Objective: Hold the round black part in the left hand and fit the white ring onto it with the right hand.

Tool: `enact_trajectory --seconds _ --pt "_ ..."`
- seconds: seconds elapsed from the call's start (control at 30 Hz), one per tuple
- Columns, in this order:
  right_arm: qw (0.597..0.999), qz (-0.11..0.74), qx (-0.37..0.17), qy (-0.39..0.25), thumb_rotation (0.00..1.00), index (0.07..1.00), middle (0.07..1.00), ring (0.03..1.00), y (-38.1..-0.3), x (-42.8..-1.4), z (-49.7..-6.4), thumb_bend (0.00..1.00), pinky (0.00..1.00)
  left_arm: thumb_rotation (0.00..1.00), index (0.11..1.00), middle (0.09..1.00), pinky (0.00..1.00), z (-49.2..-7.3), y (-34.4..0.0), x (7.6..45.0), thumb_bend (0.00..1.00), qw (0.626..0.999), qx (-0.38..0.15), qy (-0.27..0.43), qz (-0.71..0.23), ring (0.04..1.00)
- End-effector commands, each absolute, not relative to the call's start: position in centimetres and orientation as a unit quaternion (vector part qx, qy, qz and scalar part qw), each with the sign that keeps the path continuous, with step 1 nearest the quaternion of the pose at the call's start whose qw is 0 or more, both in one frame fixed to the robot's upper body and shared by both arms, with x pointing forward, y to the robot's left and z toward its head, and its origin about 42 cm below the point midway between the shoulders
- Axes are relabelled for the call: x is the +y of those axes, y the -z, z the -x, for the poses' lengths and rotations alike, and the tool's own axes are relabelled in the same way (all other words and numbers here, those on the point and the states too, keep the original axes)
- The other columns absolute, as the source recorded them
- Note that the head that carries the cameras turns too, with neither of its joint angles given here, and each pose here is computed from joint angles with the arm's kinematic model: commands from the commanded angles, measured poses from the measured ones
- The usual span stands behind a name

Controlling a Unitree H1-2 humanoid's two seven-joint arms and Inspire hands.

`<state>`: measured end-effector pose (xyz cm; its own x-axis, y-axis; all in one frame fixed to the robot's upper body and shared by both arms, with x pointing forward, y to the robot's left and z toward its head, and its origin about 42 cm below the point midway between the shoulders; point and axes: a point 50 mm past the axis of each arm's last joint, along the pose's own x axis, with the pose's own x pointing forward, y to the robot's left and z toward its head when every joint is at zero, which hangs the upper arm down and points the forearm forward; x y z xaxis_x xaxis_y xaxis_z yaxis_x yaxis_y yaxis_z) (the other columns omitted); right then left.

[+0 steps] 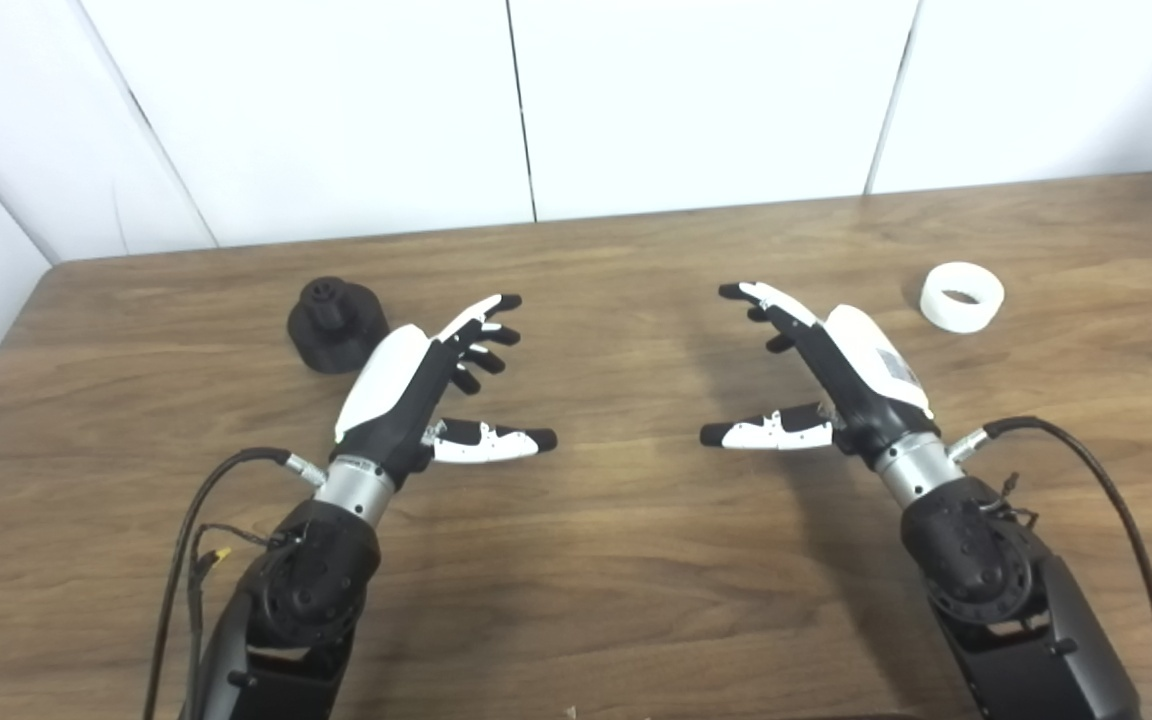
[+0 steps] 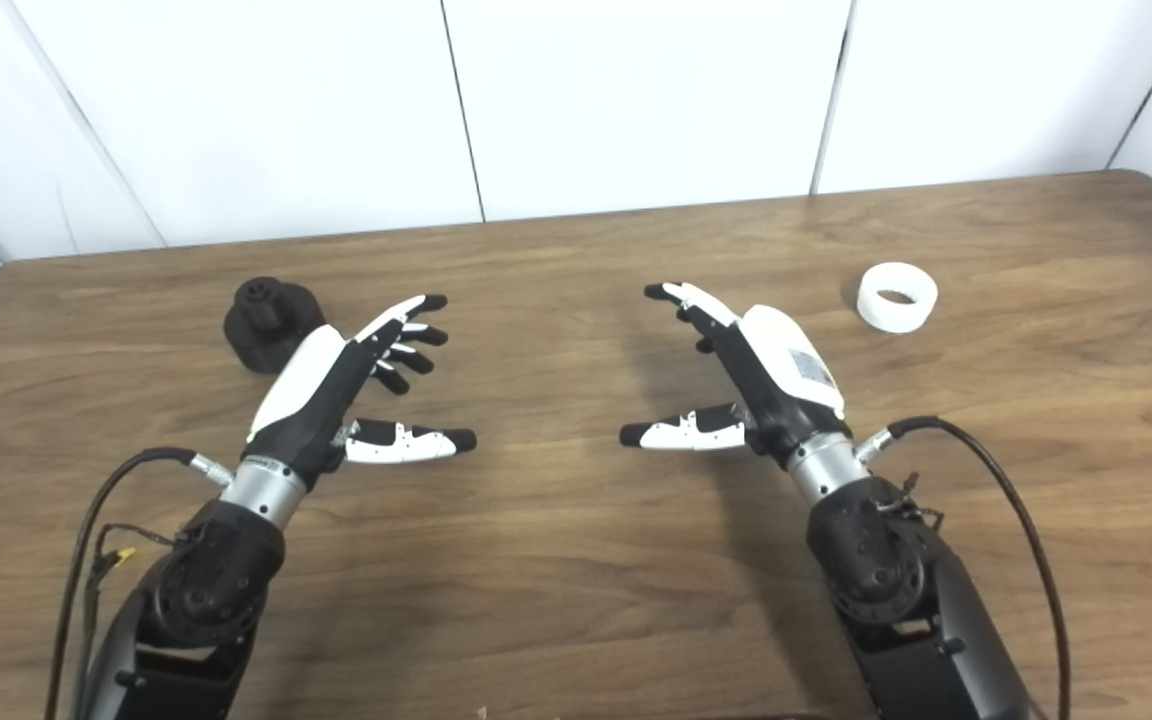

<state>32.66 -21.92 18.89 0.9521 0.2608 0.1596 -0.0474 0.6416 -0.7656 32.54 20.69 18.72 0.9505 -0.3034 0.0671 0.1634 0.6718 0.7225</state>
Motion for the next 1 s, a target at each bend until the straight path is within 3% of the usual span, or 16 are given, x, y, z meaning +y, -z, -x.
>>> enact_trajectory --seconds 0.0,0.07,0.17,0.27,0.7,0.97 --pt "0.892 0.413 -0.168 -0.079 0.35 0.879 0.914 0.85 -20.7 -21.4 -33.2 0.84 0.72 0.27 0.896 0.807 0.6 -33.2 -20.7 20.6 0.89 0.901 -0.133 0.113 -0.397 0.716" --pt "0.891 0.413 -0.169 -0.079 0.34 0.877 0.912 0.848 -20.7 -21.5 -33.3 0.84 0.71 0.31 0.874 0.894 0.66 -33.1 -20.8 20.6 0.9 0.895 -0.137 0.106 -0.411 0.83" --pt "0.891 0.413 -0.169 -0.082 0.33 0.877 0.912 0.849 -20.6 -21.8 -33.3 0.83 0.72 0.36 0.859 0.961 0.75 -32.9 -20.9 20.7 0.9 0.893 -0.131 0.077 -0.423 0.927" --pt "0.894 0.406 -0.17 -0.086 0.32 0.874 0.912 0.849 -20.3 -22.6 -33.4 0.83 0.72 0.38 0.853 0.989 0.79 -32.7 -20.8 20.4 0.88 0.894 -0.128 0.05 -0.426 0.968" --pt "0.897 0.397 -0.174 -0.085 0.23 0.872 0.917 0.872 -20.4 -24.7 -33.1 0.82 0.75 0.38 0.856 0.971 0.76 -32.9 -20.0 18.2 0.87 0.896 -0.133 0.042 -0.422 0.944" --pt "0.9 0.394 -0.167 -0.087 0.24 0.879 0.923 0.88 -20.5 -24.9 -33.2 0.81 0.76 0.4 0.857 0.971 0.75 -32.9 -20.0 18.0 0.87 0.894 -0.13 0.041 -0.426 0.943"
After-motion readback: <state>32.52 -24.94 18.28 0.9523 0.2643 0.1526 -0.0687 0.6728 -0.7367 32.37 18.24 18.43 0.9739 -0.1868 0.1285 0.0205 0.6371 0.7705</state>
